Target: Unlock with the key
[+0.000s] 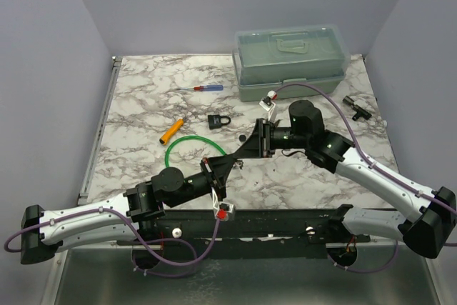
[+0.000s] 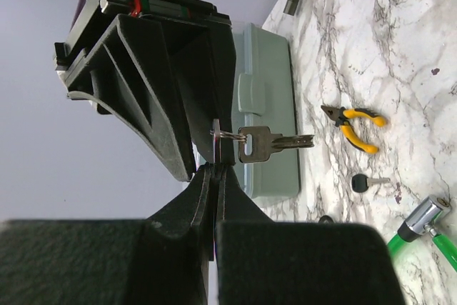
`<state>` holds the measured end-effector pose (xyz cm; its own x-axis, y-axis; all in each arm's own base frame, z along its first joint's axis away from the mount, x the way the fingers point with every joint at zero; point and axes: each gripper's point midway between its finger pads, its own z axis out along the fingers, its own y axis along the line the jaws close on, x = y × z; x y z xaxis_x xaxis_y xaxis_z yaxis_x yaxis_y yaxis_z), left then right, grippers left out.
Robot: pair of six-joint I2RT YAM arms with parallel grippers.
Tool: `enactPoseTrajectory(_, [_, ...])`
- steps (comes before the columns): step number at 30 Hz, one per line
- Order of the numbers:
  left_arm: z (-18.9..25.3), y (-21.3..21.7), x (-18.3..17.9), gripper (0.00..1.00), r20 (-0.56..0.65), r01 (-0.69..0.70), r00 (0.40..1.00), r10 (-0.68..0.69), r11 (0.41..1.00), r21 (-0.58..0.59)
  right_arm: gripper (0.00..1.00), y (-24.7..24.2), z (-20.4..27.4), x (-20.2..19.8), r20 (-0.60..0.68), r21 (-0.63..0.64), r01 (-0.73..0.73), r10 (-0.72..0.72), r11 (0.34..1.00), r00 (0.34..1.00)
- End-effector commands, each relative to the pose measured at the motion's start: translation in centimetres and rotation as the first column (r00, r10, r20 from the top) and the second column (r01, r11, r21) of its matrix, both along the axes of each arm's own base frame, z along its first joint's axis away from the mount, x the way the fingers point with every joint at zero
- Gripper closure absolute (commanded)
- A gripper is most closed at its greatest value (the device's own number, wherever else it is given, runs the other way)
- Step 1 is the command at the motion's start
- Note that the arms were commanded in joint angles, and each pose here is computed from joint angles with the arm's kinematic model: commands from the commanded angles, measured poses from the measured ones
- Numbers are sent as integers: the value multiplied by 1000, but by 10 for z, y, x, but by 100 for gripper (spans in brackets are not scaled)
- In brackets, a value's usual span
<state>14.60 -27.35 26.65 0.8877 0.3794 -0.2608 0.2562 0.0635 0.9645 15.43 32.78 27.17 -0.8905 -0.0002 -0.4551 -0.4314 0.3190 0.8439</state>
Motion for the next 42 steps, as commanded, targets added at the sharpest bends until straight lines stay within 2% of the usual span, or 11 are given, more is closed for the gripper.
enactPoseTrajectory(1, [4, -1, -3, 100, 26, 15, 1000, -15, 1000, -16, 69, 1, 10, -16, 3, 56, -72, 72, 996, 997])
enactPoseTrajectory(9, [5, 5, 2, 100, 32, -24, 999, 24, 999, -22, 72, -3, 10, -31, -46, 81, -122, 126, 989, 991])
enactPoseTrajectory(20, [5, 9, 5, 100, 41, -44, 998, 45, 999, -18, 72, -8, 10, -36, -71, 80, -110, 116, 991, 991])
enactPoseTrajectory(25, [4, 8, 4, 100, 40, -35, 999, 35, 999, -17, 75, -4, 2, -32, -101, 72, -105, 112, 992, 989])
enactPoseTrajectory(42, [0, 6, 3, 100, 41, -30, 999, 30, 1000, -8, 74, 2, 1, -25, -124, 87, -81, 92, 993, 988])
